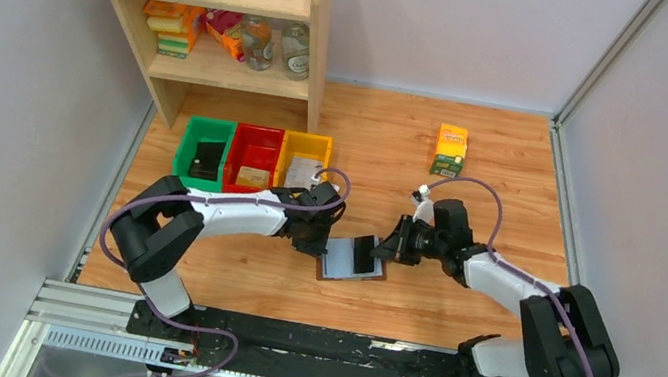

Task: Take the credit cards out of the card holder
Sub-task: Remove the credit card from the card holder, then place the credit card in the storage box.

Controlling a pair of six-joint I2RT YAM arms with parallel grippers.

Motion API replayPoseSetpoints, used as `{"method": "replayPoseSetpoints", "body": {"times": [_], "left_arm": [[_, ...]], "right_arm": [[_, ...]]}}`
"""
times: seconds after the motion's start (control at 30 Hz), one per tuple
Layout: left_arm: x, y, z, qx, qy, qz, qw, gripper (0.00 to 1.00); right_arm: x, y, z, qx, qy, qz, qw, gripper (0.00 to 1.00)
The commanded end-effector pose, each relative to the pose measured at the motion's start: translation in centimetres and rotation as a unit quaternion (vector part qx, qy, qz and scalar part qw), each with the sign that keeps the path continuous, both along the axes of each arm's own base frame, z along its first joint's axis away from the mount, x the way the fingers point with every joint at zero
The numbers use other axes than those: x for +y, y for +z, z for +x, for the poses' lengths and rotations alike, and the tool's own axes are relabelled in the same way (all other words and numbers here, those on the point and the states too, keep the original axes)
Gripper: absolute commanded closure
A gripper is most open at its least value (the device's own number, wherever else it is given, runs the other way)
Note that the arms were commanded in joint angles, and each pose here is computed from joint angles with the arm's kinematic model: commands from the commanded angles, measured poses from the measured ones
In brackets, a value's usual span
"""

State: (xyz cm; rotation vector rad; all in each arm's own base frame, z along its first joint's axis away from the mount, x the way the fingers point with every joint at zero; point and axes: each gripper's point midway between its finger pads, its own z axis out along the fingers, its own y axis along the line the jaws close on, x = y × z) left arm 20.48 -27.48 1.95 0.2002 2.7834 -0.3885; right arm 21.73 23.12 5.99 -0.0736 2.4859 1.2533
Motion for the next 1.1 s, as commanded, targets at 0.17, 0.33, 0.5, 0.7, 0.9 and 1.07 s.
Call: {"method": "replayPoseSetpoints", "body": {"times": [0.17, 0.33, 0.5, 0.7, 0.9, 1.07], "left_arm": [[1.2, 7.7, 2.2, -0.102, 0.018, -0.034, 0.994, 0.6], [2.2, 11.6, 2.5, -0.108, 0.043, -0.097, 0.988, 0.41], [2.9, 13.8, 1.8, -0.078, 0.074, -0.173, 0.979, 0.37], [3.3, 17.3, 1.1, -0.096, 0.112, -0.231, 0.962, 0.31], [2.1, 19.2, 0.9, -0.084, 0.129, -0.289, 0.945, 0.3], [1.4, 18.5, 0.6, -0.06, 0.126, -0.297, 0.945, 0.29]], "right_arm": [[-2.8, 3.5, 1.2, -0.102, -0.036, -0.099, 0.989, 1.0], [-1.9, 7.0, 1.1, -0.205, -0.037, -0.156, 0.966, 1.0], [-0.7, 10.8, 1.1, -0.337, -0.054, -0.221, 0.914, 1.0], [1.2, 13.4, -0.1, -0.453, -0.051, -0.276, 0.847, 1.0], [4.4, 15.4, -2.1, -0.548, -0.034, -0.324, 0.77, 1.0], [7.1, 15.4, -3.0, -0.581, -0.024, -0.348, 0.736, 1.0]]}}
